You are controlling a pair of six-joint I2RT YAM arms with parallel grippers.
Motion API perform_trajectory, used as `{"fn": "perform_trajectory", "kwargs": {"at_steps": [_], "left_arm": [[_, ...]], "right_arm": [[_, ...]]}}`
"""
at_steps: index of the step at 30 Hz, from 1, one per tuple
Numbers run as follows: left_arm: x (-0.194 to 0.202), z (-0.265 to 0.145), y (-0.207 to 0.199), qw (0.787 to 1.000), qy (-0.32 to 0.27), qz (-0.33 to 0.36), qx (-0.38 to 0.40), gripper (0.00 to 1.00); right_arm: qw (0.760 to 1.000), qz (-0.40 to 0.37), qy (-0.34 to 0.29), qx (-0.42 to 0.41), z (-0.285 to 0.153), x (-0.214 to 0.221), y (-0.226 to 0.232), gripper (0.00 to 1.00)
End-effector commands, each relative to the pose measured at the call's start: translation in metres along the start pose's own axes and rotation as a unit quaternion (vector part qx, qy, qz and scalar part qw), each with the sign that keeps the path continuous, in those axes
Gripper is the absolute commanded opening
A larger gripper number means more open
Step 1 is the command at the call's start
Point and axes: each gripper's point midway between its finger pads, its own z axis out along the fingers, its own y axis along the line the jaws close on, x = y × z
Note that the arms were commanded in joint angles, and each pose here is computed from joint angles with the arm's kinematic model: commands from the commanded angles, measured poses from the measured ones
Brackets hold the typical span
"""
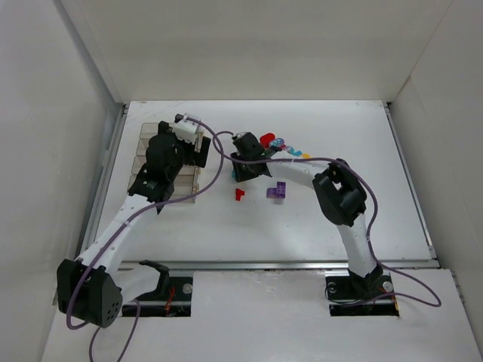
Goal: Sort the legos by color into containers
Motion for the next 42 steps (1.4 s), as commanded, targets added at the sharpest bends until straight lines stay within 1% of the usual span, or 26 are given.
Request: {"fn": "perform_trajectory", "kwargs": {"at_steps": [1,2,3,4,6,7,8,9,10,11,12,13,14,16,20,21,26,28,29,30,32,37,38,39,41,42], "left_arm": [[-0.052,-0.02,-0.004,0.995,-0.082,0.013,0.055,0.93],[-0.063,-0.026,-0.005,0.992,-0.103,0.015,0.067,0.93],[-0.07,-0.034,-0.017,0.986,-0.123,0.019,0.108,0.93],[-0.08,-0.046,-0.019,0.981,-0.148,0.024,0.124,1.0],[-0.094,-0.061,-0.024,0.969,-0.181,0.041,0.16,1.0],[-0.097,-0.072,-0.04,0.955,-0.197,0.059,0.212,1.0],[-0.099,-0.078,-0.044,0.95,-0.204,0.063,0.23,1.0],[-0.099,-0.081,-0.046,0.947,-0.2,0.063,0.244,1.0],[-0.097,-0.085,-0.057,0.938,-0.196,0.065,0.279,1.0],[-0.091,-0.083,-0.059,0.935,-0.183,0.084,0.294,1.0],[-0.095,-0.085,-0.063,0.928,-0.187,0.086,0.311,1.0],[-0.081,-0.085,-0.07,0.924,-0.159,0.087,0.336,1.0],[-0.08,-0.087,-0.076,0.909,-0.166,0.126,0.36,1.0],[-0.055,-0.074,-0.081,0.905,-0.126,0.125,0.386,1.0],[-0.044,-0.052,-0.08,0.888,-0.138,0.186,0.397,1.0],[-0.051,-0.047,-0.078,0.884,-0.153,0.204,0.391,1.0],[-0.056,-0.025,-0.093,0.863,-0.156,0.253,0.409,1.0],[-0.067,-0.019,-0.096,0.867,-0.157,0.234,0.411,1.0],[-0.063,-0.013,-0.097,0.871,-0.149,0.218,0.415,1.0],[-0.071,-0.013,-0.096,0.872,-0.156,0.216,0.411,1.0],[-0.071,-0.009,-0.096,0.869,-0.163,0.229,0.408,1.0],[-0.064,-0.009,-0.111,0.861,-0.158,0.229,0.425,0.78],[-0.065,-0.007,-0.113,0.863,-0.154,0.225,0.424,0.76],[-0.064,-0.004,-0.114,0.865,-0.149,0.219,0.426,0.76],[-0.061,-0.011,-0.122,0.856,-0.142,0.217,0.447,0.76],[-0.058,-0.013,-0.126,0.852,-0.14,0.221,0.453,0.79]], "right_arm": [[0.995,-0.023,-0.057,-0.075,-0.038,-0.041,0.014,0.0],[0.994,-0.033,-0.065,-0.078,-0.047,-0.047,0.01,0.0],[0.993,-0.043,-0.07,-0.086,-0.053,-0.05,0.013,0.0],[0.992,-0.048,-0.071,-0.095,-0.057,-0.052,0.01,0.0],[0.988,-0.074,-0.083,-0.109,-0.072,-0.055,0.012,0.0],[0.985,-0.079,-0.095,-0.122,-0.079,-0.063,0.013,0.0],[0.984,-0.083,-0.095,-0.126,-0.082,-0.062,0.01,0.0],[0.981,-0.094,-0.101,-0.135,-0.088,-0.065,0.013,0.0],[0.979,-0.099,-0.108,-0.141,-0.097,-0.069,0.011,0.0],[0.974,-0.111,-0.12,-0.158,-0.11,-0.076,0.013,0.0],[0.972,-0.113,-0.119,-0.167,-0.111,-0.075,0.016,0.0],[0.968,-0.125,-0.13,-0.175,-0.125,-0.081,0.019,0.0],[0.964,-0.131,-0.133,-0.189,-0.133,-0.081,0.02,0.0],[0.954,-0.15,-0.157,-0.209,-0.158,-0.091,0.027,0.0],[0.94,-0.166,-0.17,-0.246,-0.193,-0.093,0.039,0.0],[0.937,-0.168,-0.174,-0.252,-0.199,-0.094,0.041,0.0],[0.939,-0.166,-0.175,-0.244,-0.205,-0.088,0.044,0.0],[0.939,-0.168,-0.17,-0.247,-0.205,-0.084,0.047,0.0],[0.939,-0.168,-0.17,-0.247,-0.205,-0.084,0.047,0.0],[0.938,-0.169,-0.175,-0.247,-0.21,-0.086,0.047,0.0],[0.939,-0.168,-0.17,-0.247,-0.207,-0.082,0.046,0.0],[0.938,-0.171,-0.168,-0.25,-0.209,-0.078,0.05,0.0],[0.938,-0.171,-0.168,-0.25,-0.209,-0.078,0.05,0.0],[0.938,-0.171,-0.168,-0.25,-0.209,-0.078,0.05,0.0],[0.939,-0.17,-0.164,-0.249,-0.206,-0.075,0.049,0.0],[0.939,-0.17,-0.164,-0.249,-0.206,-0.075,0.049,0.0]]}}
